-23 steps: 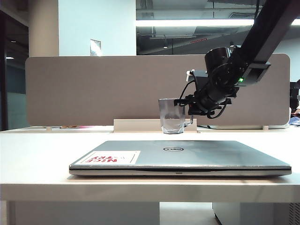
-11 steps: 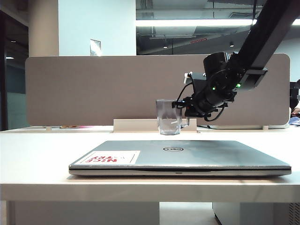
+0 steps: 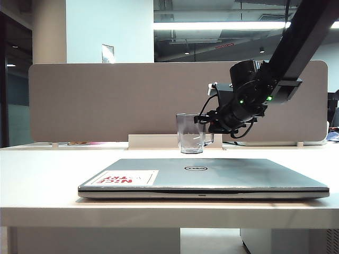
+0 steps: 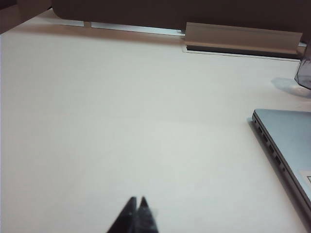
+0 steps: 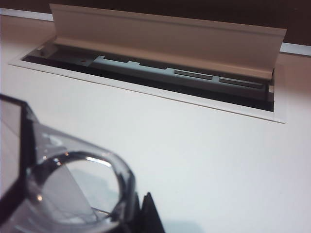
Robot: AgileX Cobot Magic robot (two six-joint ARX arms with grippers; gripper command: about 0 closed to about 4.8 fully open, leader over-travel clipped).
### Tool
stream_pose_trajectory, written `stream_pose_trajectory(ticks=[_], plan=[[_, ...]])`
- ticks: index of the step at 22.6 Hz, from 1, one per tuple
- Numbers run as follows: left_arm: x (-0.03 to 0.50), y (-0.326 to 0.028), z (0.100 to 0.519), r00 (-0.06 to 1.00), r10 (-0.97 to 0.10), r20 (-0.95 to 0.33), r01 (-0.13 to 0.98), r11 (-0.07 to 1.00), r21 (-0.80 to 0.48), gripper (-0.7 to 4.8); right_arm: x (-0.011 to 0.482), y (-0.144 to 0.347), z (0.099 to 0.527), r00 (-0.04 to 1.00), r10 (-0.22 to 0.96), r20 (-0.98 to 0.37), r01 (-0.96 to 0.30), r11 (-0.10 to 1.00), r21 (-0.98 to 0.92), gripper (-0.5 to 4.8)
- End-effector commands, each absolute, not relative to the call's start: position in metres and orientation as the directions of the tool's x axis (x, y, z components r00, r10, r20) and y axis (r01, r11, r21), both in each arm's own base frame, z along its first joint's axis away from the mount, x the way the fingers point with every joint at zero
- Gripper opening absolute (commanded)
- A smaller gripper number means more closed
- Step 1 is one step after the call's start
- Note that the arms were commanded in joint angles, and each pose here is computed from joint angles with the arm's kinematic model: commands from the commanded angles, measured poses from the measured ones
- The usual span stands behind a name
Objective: Pick up the water cup and place it on the side of the laptop away from you.
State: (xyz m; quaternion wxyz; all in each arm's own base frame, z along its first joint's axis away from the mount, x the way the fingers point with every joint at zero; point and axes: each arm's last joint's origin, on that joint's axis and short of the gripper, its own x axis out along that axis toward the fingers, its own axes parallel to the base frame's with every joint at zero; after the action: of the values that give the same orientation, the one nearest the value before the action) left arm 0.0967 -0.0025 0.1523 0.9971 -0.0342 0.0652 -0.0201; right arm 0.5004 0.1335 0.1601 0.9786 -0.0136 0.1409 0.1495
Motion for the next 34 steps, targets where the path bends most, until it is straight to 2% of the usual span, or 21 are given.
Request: stream_pose_trajectory(ticks=[1, 5, 9, 12, 17, 22, 28, 31, 34], plan=[[0.097, -0.003, 0.154, 0.992, -0.05, -0.118, 0.042, 0.997, -0.071, -0.05, 0.502, 0.134, 0.168, 0.925, 0.294, -0.239, -0.299, 0.954, 0.015, 0.47], [0.097, -0.003, 0.154, 0.992, -0.05, -0.118, 0.042, 0.997, -0.071, -0.05, 0.502, 0.134, 0.168, 0.925, 0.294, -0.239, -0.299, 0.954, 0.014, 0.48], [0.097, -0.003, 0.154, 0.992, -0.049, -0.118, 0.041, 0.997, -0.071, -0.05, 0.505, 0.135, 0.176, 0.93, 0.295, -0.218, -0.299, 0.954, 0.013, -0.06], [0.097, -0.003, 0.154, 0.992, -0.05, -0.118, 0.042, 0.997, -0.071, -0.05, 0.509, 0.136, 0.188, 0.93, 0.294, -0.219, -0.299, 0.954, 0.01, -0.06], [0.097, -0.003, 0.154, 0.991, -0.049, -0.122, 0.041, 0.997, -0.07, -0.05, 0.515, 0.125, 0.218, 0.912, 0.304, -0.276, -0.351, 0.926, -0.138, -0.06], [0.097, -0.003, 0.154, 0.991, -0.049, -0.122, 0.04, 0.997, -0.07, -0.05, 0.517, 0.1, 0.227, 0.882, 0.39, -0.265, -0.426, 0.9, -0.091, -0.06], [0.097, -0.003, 0.154, 0.991, -0.049, -0.122, 0.04, 0.997, -0.07, -0.05, 0.517, 0.069, 0.214, 0.81, 0.49, -0.321, -0.505, 0.862, 0.044, -0.06], [0.097, -0.003, 0.154, 0.991, -0.049, -0.122, 0.04, 0.997, -0.07, -0.05, 0.516, 0.063, 0.204, 0.727, 0.618, -0.301, -0.623, 0.777, 0.091, -0.06], [0.097, -0.003, 0.154, 0.991, -0.049, -0.122, 0.04, 0.997, -0.07, -0.05, 0.517, 0.061, 0.196, 0.678, 0.678, -0.285, -0.677, 0.726, 0.118, -0.06]])
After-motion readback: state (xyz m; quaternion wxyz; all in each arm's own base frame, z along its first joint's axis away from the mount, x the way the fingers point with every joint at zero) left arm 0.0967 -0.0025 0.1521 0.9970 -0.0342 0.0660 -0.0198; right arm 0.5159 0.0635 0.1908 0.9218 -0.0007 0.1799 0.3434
